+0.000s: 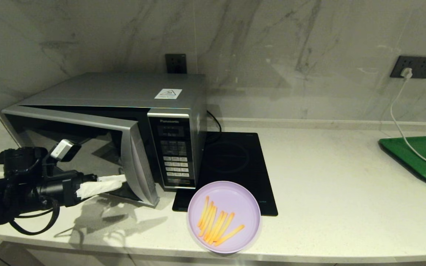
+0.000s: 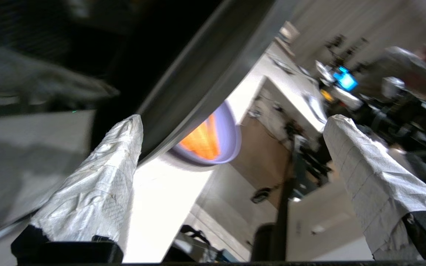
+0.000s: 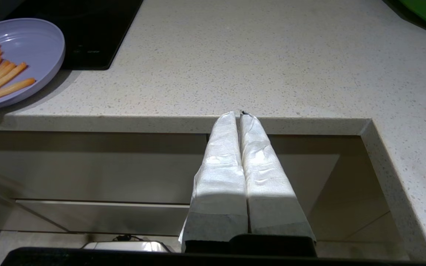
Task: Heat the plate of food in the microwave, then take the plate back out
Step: Open the microwave oven
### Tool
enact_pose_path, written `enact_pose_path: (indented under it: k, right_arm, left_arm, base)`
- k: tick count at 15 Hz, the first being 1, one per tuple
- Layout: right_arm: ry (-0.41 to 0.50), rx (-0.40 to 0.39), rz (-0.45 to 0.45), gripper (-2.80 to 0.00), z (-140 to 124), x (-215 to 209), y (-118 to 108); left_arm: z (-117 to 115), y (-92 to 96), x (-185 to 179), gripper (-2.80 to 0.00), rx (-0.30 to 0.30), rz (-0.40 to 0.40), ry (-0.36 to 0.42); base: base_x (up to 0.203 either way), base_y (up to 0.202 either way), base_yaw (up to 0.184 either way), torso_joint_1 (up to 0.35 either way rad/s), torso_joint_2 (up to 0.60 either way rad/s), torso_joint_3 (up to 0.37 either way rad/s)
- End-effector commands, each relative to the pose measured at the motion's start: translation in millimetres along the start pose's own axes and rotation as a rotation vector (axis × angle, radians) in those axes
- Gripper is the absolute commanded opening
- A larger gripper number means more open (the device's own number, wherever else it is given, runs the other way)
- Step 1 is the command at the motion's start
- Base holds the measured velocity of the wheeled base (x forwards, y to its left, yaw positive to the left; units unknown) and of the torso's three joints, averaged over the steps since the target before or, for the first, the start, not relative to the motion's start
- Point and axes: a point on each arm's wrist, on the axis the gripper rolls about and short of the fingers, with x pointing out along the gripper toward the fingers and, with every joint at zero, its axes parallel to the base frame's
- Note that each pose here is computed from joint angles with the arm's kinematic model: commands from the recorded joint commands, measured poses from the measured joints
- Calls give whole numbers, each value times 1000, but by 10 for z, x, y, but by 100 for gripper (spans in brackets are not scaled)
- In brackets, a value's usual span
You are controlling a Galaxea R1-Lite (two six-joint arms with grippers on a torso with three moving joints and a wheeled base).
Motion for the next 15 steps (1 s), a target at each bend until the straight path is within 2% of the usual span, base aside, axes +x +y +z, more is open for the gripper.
enact_pose_path:
  k: [1,3,4,6,8,9,10,11,13,15]
  right_arm:
    - [1,1,0,-280,-1,0,0]
    - [3,0,1,-280,-4,1,0]
    - [1,1,1,-280,-1,0,0]
    - [1,1,-1,-280,-1,0,-1]
    - [1,0,1,-280,-1,0,0]
    - [1,1,0,-280,-1,0,0]
    - [3,0,1,-280,-4,1,0]
    - [1,1,-1,-280,-1,0,-1]
    - [1,0,1,-280,-1,0,-1]
    - [2,0,0,-280,-3,1,-1]
  left_arm:
    - [-74,-28,-237,0,17,87,-41]
    - [-148,-124,-571,0,43,208,-100]
    - [-169,-165,-727,-280,50,273,-129]
    - [-121,-373,-943,-280,105,374,-171]
    - [49,-672,-962,-280,223,449,-177]
    - [198,-837,-902,-280,303,496,-172]
    - [380,-987,-768,-280,376,544,-166]
    - [540,-1094,-580,-280,419,590,-164]
    - [853,-1318,-160,-280,489,710,-192]
    - [1135,-1560,171,-280,549,805,-255]
  base:
    - [0,0,0,0,0,0]
    - [0,0,0,0,0,0]
    - [0,0,0,0,0,0]
    - [0,0,0,0,0,0]
    - [0,0,0,0,0,0]
    - [0,0,0,0,0,0]
    - [0,0,0,0,0,0]
    - [0,0,0,0,0,0]
    - [0,0,0,0,0,0]
    - [0,0,0,0,0,0]
